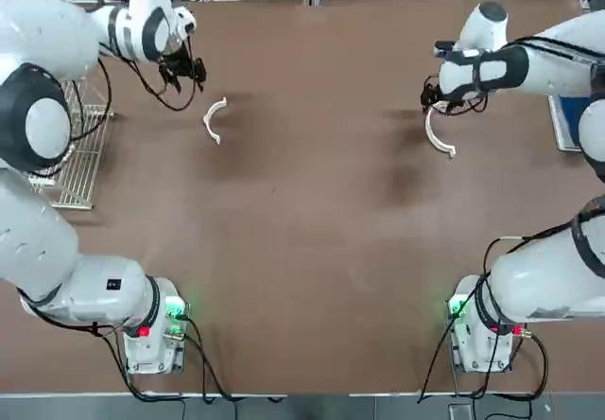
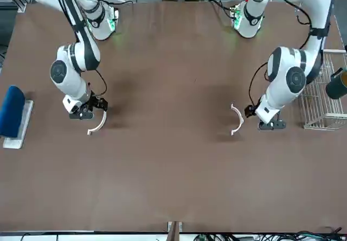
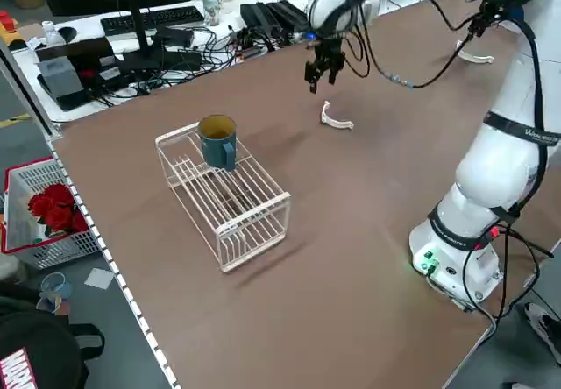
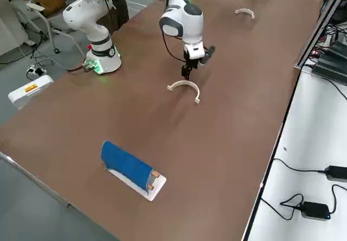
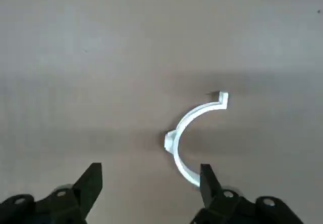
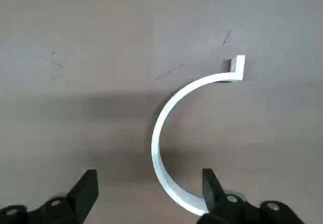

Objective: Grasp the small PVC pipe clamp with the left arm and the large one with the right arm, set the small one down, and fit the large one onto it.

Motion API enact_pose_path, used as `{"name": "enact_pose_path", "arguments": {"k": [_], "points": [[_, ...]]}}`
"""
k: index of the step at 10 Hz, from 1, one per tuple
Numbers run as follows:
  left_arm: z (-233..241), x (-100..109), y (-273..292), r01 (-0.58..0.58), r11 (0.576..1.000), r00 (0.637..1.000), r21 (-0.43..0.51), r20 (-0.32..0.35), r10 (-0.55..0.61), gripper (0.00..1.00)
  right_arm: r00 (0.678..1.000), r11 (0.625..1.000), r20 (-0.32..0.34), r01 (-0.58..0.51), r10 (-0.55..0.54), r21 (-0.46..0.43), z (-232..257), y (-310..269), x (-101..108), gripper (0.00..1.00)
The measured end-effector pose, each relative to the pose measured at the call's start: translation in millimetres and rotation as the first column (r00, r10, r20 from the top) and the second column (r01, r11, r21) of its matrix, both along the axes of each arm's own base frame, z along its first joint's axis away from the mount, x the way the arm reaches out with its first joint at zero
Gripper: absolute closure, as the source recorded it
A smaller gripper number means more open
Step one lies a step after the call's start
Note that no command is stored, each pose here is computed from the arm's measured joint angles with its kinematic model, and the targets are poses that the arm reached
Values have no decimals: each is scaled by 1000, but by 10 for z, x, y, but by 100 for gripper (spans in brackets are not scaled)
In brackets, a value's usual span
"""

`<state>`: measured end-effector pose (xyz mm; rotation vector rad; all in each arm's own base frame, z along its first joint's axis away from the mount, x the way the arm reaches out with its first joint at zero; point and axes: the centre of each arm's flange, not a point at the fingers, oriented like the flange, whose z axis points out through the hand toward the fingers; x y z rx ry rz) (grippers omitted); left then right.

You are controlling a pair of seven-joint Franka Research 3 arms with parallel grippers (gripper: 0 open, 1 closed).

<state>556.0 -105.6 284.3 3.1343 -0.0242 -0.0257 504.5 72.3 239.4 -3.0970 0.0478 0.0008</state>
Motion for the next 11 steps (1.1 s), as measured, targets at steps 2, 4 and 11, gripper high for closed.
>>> {"name": "enact_pose_path", "arguments": {"k": [2, 4, 11], "points": [[-379, -57, -254, 62, 998, 998, 16, -5, -62, 16, 1000, 1000, 2, 7, -7, 7, -209, -9, -4, 33], [-697, -95, -331, 98, 995, 995, 35, -18, -98, 21, 1000, 1000, 11, 12, -12, 14, -390, -16, -8, 38], [-993, -119, -253, 103, 994, 994, 40, -44, -101, 44, 999, 999, 10, 31, -32, 18, -565, -90, -17, 85]]}}
